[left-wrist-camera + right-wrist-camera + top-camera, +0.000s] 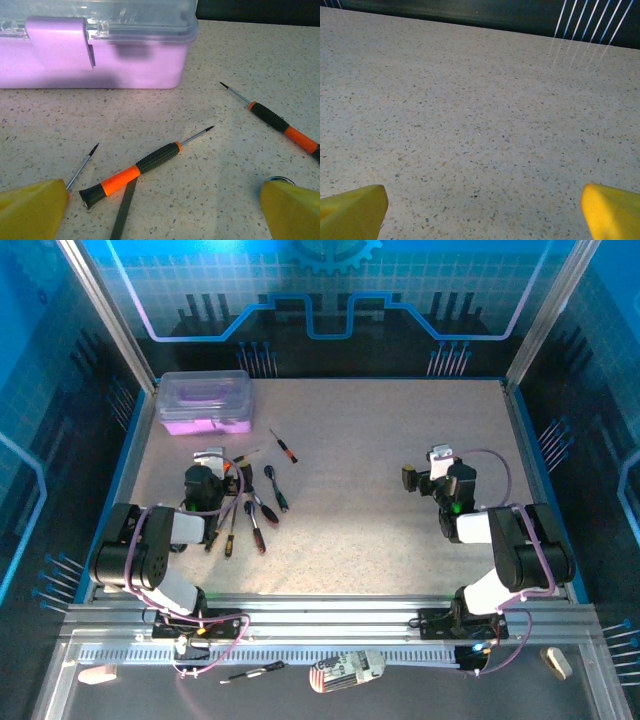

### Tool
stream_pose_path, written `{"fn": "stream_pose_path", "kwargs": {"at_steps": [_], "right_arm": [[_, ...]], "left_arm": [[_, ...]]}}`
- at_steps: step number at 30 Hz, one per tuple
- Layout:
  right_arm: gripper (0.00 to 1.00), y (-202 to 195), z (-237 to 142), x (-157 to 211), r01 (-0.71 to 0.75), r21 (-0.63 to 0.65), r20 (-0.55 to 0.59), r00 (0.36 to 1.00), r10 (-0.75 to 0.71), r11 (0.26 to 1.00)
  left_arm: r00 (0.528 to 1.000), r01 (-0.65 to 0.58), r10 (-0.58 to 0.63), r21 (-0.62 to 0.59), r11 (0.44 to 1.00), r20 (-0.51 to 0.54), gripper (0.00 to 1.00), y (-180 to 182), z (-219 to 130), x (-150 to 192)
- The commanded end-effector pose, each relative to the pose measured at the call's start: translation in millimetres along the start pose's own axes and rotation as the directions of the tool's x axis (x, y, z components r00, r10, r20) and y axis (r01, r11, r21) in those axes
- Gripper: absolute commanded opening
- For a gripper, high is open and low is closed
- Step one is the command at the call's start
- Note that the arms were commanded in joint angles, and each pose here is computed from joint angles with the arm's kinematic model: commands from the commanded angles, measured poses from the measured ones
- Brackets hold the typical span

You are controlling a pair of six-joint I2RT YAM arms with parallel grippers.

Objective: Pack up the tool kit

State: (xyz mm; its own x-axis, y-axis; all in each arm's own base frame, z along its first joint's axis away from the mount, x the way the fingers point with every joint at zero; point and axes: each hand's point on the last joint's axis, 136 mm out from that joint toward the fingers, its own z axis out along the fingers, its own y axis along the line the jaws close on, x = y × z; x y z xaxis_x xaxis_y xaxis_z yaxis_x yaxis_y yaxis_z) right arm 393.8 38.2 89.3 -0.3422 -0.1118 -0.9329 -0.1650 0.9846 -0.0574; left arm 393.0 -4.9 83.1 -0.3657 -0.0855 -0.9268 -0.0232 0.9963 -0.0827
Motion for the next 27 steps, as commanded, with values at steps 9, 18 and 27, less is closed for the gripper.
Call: {"fn": "stream_pose_path", "kwargs": {"at_steps": [9,18,27], "right_arm": [[1.00,-20,-11,-52,-0.017,0.102,-0.043,0.999,0.022,0.995],[1.00,-11,-75,-158,-0.328,0.181,-0.053,0.938,0.342,0.927],[0.92,34,-75,-99,-0.613,-0.009,-0.284,0.759,0.585,0.790]], "left_arm": [[1.000,0.006,-0.006,-0.044,0.999,0.010,0.99,5,-24,-63],[0.931,0.244,-0.228,-0.020,0.970,0.284,0.99,4,-102,-199],[0.571,0.755,-0.569,-0.108,0.646,0.591,0.99,93,-158,-197]]}}
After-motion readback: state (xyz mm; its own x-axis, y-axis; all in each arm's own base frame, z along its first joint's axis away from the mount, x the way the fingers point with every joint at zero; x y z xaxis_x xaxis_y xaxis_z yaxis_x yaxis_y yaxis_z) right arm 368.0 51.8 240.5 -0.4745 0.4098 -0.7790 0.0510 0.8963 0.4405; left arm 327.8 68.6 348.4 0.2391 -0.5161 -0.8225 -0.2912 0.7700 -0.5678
